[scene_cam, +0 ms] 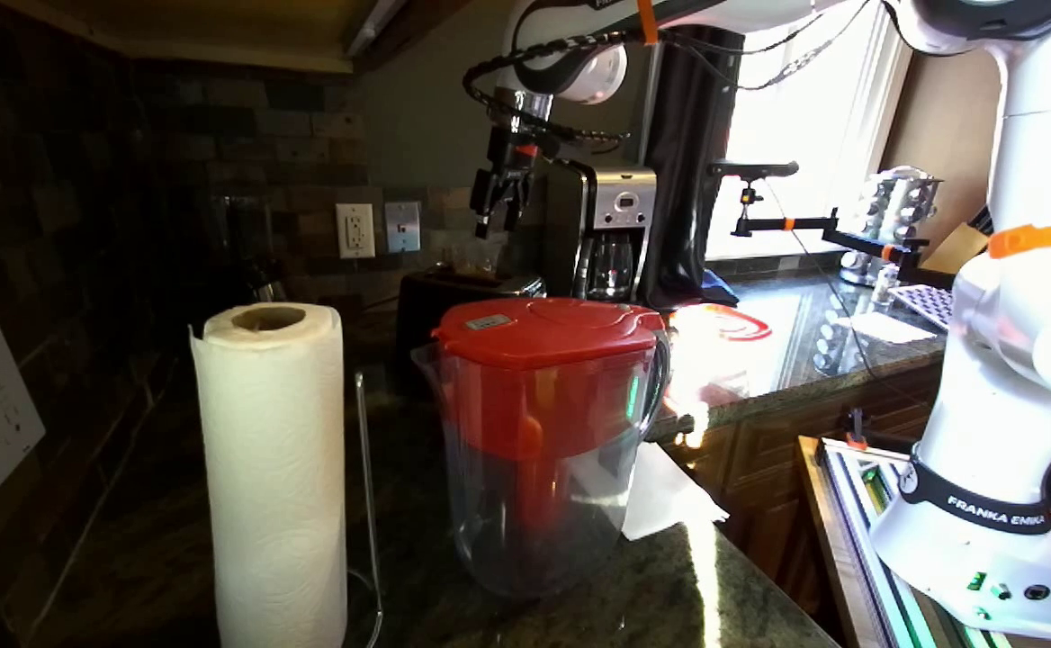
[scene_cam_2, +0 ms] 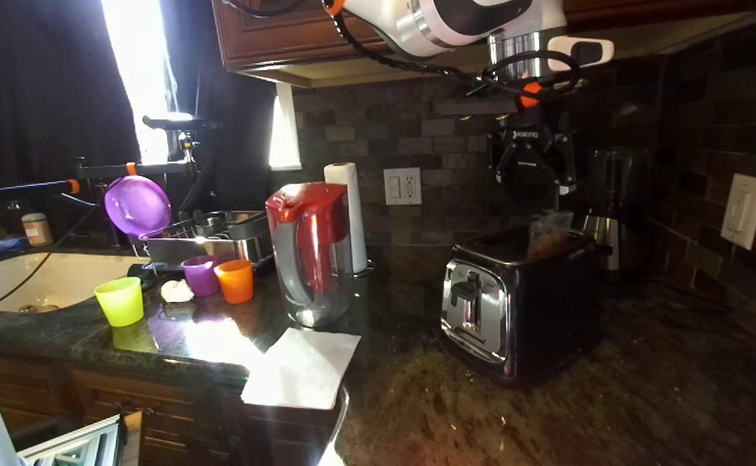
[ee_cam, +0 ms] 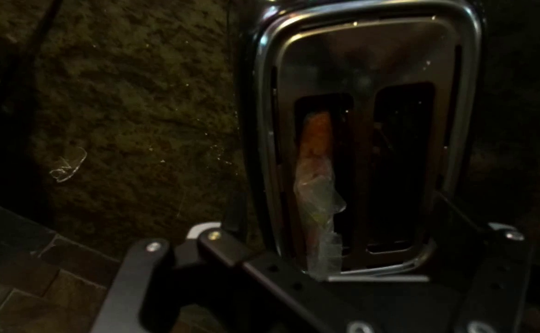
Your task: Move the object from the toaster and place it on the counter
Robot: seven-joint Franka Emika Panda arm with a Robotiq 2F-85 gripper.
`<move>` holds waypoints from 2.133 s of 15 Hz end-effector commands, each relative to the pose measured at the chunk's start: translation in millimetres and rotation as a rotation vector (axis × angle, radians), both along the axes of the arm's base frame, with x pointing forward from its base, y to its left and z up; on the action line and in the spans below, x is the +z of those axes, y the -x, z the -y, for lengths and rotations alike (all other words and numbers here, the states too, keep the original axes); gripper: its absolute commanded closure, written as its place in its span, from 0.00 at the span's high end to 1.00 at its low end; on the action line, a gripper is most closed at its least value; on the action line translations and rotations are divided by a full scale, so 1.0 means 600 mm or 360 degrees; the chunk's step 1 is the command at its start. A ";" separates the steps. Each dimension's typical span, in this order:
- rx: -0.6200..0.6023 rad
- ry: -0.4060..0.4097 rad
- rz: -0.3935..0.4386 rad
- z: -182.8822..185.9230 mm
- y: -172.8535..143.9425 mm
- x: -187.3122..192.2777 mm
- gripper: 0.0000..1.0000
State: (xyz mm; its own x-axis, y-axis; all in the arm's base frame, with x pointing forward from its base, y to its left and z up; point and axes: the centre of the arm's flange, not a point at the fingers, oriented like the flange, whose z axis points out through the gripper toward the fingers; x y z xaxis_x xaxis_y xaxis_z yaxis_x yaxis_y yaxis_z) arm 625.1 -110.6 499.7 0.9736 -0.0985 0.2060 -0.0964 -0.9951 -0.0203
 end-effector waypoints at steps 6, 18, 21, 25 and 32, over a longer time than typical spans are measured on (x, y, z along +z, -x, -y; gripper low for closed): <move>-0.0036 -0.0080 0.0181 -0.003 -0.069 -0.017 1.00; -0.0040 -0.0063 0.0134 -0.003 -0.081 -0.033 0.06; -0.0060 -0.0071 0.0121 -0.002 -0.075 -0.016 0.00; -0.0085 -0.0087 0.0081 0.003 -0.059 0.005 0.00; -0.0152 -0.0035 0.0147 -0.009 -0.009 0.084 0.00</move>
State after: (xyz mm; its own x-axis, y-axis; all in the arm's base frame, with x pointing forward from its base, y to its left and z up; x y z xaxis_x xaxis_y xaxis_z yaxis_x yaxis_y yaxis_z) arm 653.7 -111.3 526.3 0.9470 -0.1671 0.2744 -0.1543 -0.9857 -0.0680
